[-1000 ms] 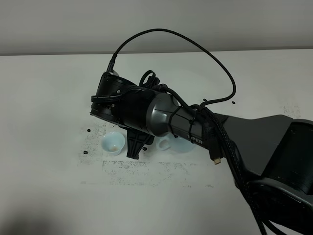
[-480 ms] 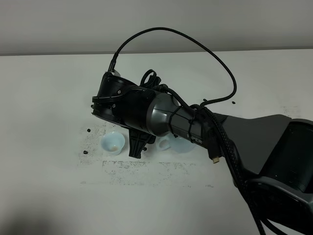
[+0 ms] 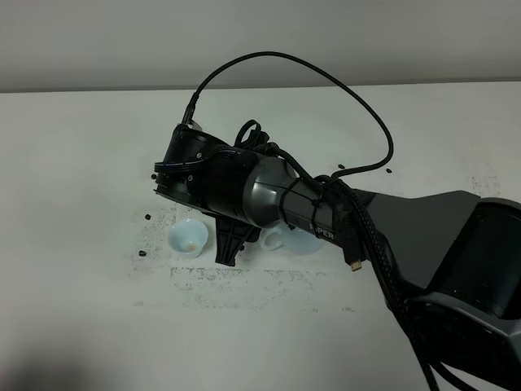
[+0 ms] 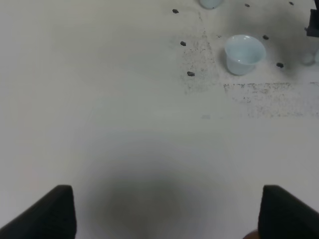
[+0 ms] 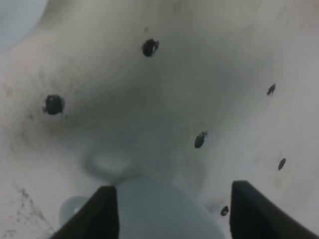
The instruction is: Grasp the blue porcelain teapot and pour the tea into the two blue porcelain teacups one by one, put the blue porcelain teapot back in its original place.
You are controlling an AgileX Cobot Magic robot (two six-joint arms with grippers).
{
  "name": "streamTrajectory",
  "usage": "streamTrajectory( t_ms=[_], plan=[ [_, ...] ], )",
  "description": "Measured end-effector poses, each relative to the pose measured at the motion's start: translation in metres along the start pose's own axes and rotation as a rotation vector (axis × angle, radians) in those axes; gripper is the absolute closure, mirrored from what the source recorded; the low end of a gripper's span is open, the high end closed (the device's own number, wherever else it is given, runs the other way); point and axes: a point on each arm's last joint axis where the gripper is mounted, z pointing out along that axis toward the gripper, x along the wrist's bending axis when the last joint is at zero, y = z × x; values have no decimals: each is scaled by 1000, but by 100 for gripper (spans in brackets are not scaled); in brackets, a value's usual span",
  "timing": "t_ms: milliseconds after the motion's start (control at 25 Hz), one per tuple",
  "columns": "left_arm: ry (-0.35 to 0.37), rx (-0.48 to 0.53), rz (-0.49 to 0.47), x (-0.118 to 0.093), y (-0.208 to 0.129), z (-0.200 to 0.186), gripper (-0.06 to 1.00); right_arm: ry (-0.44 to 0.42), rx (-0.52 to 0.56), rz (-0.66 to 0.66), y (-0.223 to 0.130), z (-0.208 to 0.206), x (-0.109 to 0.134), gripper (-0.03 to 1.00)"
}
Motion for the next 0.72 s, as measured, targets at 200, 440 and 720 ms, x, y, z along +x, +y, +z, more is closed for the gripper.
streamTrajectory(
  t_ms=[200,440,720],
  plan=[
    [0,0,0,0,0,0,19,17,-1,11,0,0,1,45],
    [0,0,0,0,0,0,19,20,-1,21,0,0,1,45],
    [0,0,0,0,0,0,19,36,-2,32,0,0,3,45]
  ],
)
